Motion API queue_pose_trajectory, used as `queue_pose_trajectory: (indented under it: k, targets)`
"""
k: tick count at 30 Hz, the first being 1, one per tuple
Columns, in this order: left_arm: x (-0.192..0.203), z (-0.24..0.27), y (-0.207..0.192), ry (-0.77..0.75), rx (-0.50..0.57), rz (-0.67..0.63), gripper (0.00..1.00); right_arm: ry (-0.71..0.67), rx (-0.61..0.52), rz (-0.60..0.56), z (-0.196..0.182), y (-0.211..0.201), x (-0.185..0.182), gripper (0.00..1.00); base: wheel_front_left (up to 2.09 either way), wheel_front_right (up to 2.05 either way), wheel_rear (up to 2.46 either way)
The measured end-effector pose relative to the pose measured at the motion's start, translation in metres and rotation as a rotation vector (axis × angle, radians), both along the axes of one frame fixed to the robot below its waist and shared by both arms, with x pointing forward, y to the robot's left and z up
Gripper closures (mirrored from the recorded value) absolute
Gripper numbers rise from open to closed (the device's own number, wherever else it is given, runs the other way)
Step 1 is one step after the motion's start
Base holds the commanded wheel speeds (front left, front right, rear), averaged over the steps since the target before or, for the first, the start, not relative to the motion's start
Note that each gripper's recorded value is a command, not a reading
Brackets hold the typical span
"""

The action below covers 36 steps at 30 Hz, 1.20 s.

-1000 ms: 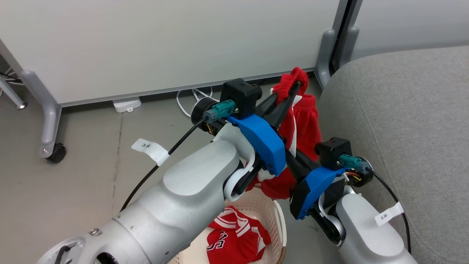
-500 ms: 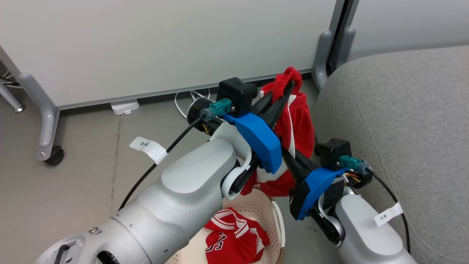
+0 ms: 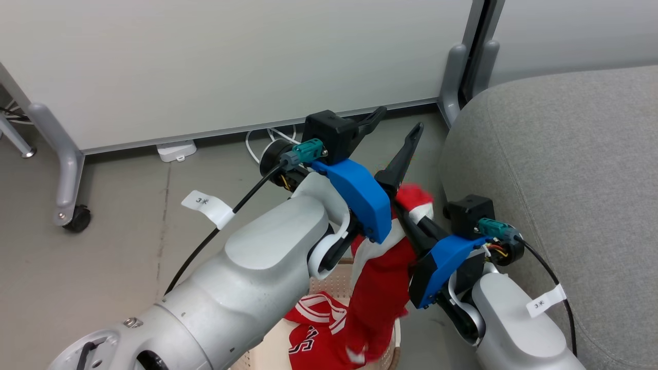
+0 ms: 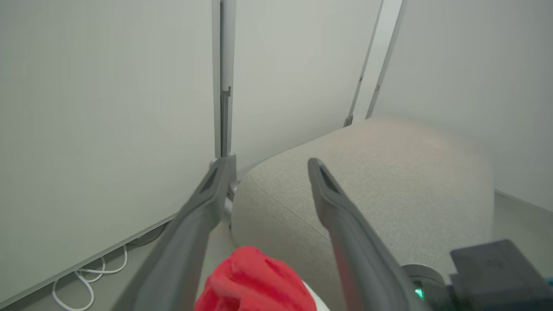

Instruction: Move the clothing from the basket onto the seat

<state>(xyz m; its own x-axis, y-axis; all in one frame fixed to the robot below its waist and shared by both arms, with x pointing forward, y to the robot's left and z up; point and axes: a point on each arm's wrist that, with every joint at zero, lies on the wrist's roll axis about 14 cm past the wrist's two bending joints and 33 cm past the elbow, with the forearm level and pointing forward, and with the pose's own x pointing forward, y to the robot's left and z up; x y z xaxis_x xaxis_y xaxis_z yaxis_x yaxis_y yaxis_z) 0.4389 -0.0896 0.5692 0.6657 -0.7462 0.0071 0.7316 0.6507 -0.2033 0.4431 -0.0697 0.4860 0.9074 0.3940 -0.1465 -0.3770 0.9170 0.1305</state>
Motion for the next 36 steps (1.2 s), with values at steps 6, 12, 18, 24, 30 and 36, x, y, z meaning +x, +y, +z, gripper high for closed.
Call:
queue_pose_trajectory:
  k: [6, 12, 18, 24, 30, 36]
  targets:
    - [0.007, 0.002, 0.012, -0.001, -0.031, 0.050, 0.00, -0.004, 0.000, -0.007, 0.001, -0.002, 0.002, 1.00, 0.00, 0.00, 0.00]
    - [0.007, -0.004, 0.042, -0.026, -0.073, 0.101, 0.00, -0.020, 0.011, -0.019, 0.005, -0.004, 0.007, 1.00, 0.00, 0.00, 0.00]
    - [-0.009, -0.026, 0.076, -0.042, -0.079, 0.149, 0.00, -0.043, 0.027, -0.040, 0.011, -0.009, 0.008, 1.00, 0.00, 0.00, 0.00]
    - [-0.028, -0.043, 0.106, -0.044, -0.084, 0.216, 0.00, -0.050, 0.028, -0.066, 0.012, -0.018, 0.003, 1.00, 0.00, 0.00, 0.00]
    - [-0.045, -0.064, 0.132, -0.027, -0.049, 0.268, 0.00, -0.049, 0.006, -0.102, 0.010, -0.032, -0.004, 1.00, 0.00, 0.00, 0.00]
    - [-0.054, -0.074, 0.149, -0.022, -0.027, 0.319, 0.00, -0.042, 0.011, -0.148, 0.010, -0.047, -0.013, 1.00, 0.00, 0.00, 0.00]
